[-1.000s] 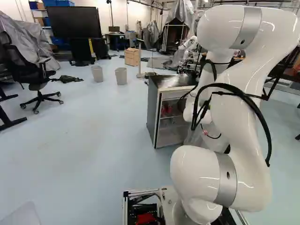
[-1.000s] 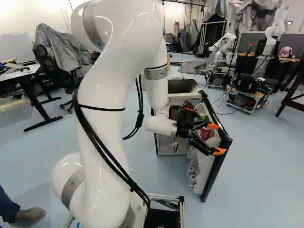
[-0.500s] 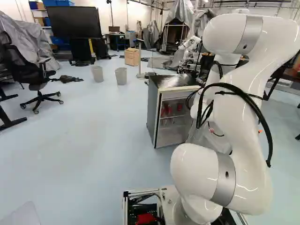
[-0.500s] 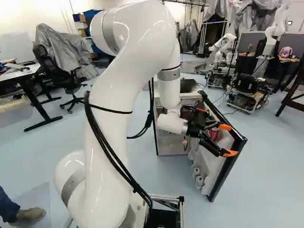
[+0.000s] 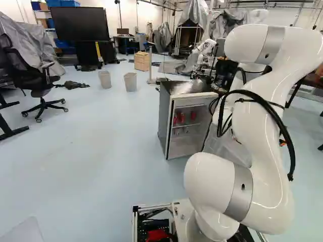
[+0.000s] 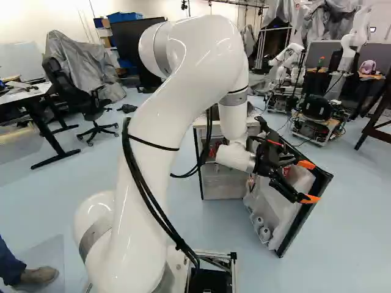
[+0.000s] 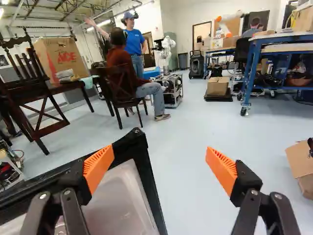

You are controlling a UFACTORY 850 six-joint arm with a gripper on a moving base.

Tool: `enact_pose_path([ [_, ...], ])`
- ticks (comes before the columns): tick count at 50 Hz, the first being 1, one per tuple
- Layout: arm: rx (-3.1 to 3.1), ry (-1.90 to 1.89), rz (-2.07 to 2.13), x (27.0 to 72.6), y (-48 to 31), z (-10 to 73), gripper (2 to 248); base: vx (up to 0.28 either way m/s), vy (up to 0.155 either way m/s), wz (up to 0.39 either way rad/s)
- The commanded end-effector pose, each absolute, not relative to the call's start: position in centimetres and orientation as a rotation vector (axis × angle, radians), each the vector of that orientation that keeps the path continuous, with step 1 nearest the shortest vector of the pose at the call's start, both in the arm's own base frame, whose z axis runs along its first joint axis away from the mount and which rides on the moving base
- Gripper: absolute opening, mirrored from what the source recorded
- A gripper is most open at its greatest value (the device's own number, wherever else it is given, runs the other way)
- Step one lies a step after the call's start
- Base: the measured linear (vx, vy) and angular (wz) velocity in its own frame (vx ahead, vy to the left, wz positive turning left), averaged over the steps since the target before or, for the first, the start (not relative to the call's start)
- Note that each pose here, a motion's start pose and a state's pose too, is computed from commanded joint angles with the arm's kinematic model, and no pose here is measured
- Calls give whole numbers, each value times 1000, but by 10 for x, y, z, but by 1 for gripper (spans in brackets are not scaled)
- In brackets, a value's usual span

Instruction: Grab a drink from the fridge

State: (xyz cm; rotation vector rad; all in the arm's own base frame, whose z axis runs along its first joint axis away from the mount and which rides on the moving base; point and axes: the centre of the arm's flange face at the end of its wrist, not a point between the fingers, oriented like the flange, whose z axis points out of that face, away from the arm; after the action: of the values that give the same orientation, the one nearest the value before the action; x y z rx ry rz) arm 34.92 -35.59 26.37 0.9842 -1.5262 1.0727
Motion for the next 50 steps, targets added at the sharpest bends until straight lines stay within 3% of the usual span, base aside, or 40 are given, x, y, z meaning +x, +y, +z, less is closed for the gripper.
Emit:
enact_pose_path([
  [50,1303,-1397,1200,329,-343,267,247,0,0,0],
])
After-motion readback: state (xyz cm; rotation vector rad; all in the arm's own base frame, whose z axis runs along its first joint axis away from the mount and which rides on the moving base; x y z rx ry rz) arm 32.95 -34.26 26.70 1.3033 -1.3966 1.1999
